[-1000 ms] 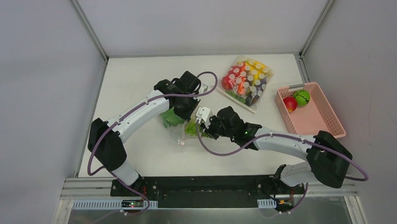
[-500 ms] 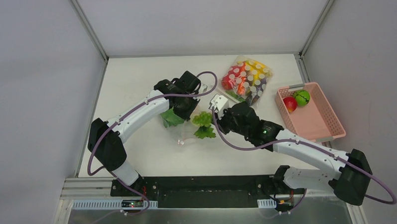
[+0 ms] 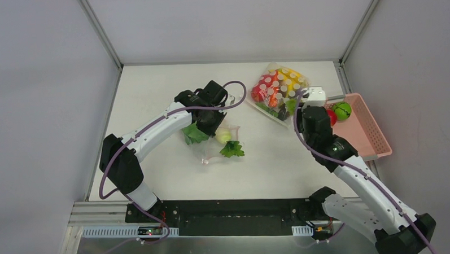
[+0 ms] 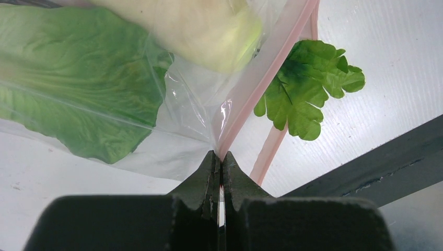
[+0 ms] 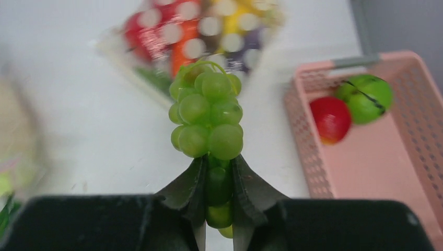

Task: Open the zip-top bag and remove the fake food

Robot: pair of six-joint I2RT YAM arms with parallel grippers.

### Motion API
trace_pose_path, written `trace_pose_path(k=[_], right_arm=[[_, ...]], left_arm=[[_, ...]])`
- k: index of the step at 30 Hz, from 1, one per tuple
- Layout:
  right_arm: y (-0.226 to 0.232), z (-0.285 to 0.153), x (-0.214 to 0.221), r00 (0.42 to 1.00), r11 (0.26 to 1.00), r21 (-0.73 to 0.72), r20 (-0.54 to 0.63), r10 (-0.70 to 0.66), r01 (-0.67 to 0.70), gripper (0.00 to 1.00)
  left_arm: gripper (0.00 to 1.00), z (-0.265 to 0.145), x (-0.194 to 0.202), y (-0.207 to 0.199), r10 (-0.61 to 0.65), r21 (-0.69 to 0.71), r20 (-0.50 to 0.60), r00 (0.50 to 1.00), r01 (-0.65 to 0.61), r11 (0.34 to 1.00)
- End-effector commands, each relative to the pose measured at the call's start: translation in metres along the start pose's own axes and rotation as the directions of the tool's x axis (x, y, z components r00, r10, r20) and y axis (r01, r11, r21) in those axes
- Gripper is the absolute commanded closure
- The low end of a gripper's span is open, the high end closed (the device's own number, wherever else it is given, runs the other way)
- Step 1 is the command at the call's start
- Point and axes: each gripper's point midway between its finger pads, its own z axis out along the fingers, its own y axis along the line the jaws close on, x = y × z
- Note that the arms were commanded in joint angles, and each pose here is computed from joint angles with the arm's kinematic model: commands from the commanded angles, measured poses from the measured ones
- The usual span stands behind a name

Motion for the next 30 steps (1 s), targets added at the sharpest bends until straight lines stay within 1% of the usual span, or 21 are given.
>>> trace_pose_path(k=[1, 2, 5, 8, 10, 11, 13, 15, 16, 17, 19, 22, 25, 26, 30], right_arm=[[-0.084, 0.003, -0.01, 0.966, 0.905, 0.336, 0.08, 0.247, -0.26, 1.0], [-0.1, 0.006, -0.007, 0.95, 0.866, 0.393, 0.098, 0.296, -0.31, 1.0], [-0.148, 0.012, 0.004, 0.893, 0.713, 0.55, 0.163, 0.42, -0.435, 1.0], [-0.18, 0.018, 0.013, 0.83, 0.564, 0.636, 0.241, 0.503, -0.527, 1.0], [-0.199, 0.021, 0.022, 0.793, 0.463, 0.683, 0.294, 0.534, -0.565, 1.0], [-0.204, 0.024, 0.025, 0.778, 0.43, 0.693, 0.31, 0.546, -0.578, 1.0], [-0.218, 0.026, 0.035, 0.752, 0.338, 0.728, 0.359, 0.553, -0.596, 1.0], [-0.227, 0.028, 0.044, 0.737, 0.272, 0.75, 0.392, 0.551, -0.603, 0.99], [-0.231, 0.033, 0.048, 0.732, 0.254, 0.756, 0.398, 0.553, -0.604, 0.98], [-0.232, 0.039, 0.052, 0.733, 0.258, 0.758, 0.388, 0.559, -0.599, 0.97], [-0.237, 0.047, 0.063, 0.727, 0.231, 0.774, 0.384, 0.569, -0.59, 0.94], [-0.243, 0.055, 0.08, 0.706, 0.177, 0.79, 0.393, 0.589, -0.587, 0.94], [-0.239, 0.065, 0.095, 0.688, 0.164, 0.796, 0.375, 0.621, -0.582, 0.94], [-0.236, 0.07, 0.1, 0.682, 0.17, 0.797, 0.361, 0.636, -0.58, 0.92], [-0.217, 0.083, 0.11, 0.642, 0.23, 0.767, 0.29, 0.71, -0.599, 0.74]], left_arm=[[1.0, -0.012, -0.007, 0.002, -0.005, -0.017, 0.026, 1.0, 0.006, 1.0], [1.0, -0.012, -0.007, 0.001, -0.006, -0.014, 0.026, 1.0, 0.006, 1.0], [1.0, -0.013, -0.007, 0.0, -0.007, -0.006, 0.03, 1.0, 0.008, 1.0], [1.0, -0.015, -0.007, 0.0, -0.008, -0.004, 0.034, 0.999, 0.008, 1.0], [1.0, -0.016, -0.008, 0.0, -0.007, -0.004, 0.039, 0.999, 0.007, 1.0], [1.0, -0.017, -0.008, 0.0, -0.009, -0.004, 0.041, 0.999, 0.009, 1.0], [1.0, -0.018, -0.008, -0.001, -0.007, -0.002, 0.045, 0.999, 0.007, 1.0], [1.0, -0.019, -0.008, -0.001, -0.008, 0.0, 0.048, 0.999, 0.008, 1.0], [1.0, -0.02, -0.008, 0.0, -0.009, 0.0, 0.05, 0.999, 0.009, 1.0], [1.0, -0.021, -0.009, -0.001, -0.008, 0.001, 0.053, 0.999, 0.008, 1.0], [1.0, -0.022, -0.009, -0.001, -0.009, 0.004, 0.056, 0.998, 0.008, 1.0], [1.0, -0.022, -0.009, -0.002, -0.008, 0.007, 0.057, 0.998, 0.007, 1.0], [1.0, -0.02, -0.009, -0.002, -0.008, 0.007, 0.052, 0.999, 0.008, 1.0], [1.0, -0.02, -0.008, -0.002, -0.008, 0.008, 0.05, 0.999, 0.007, 1.0], [1.0, -0.018, -0.008, -0.002, -0.008, 0.007, 0.044, 0.999, 0.007, 1.0]])
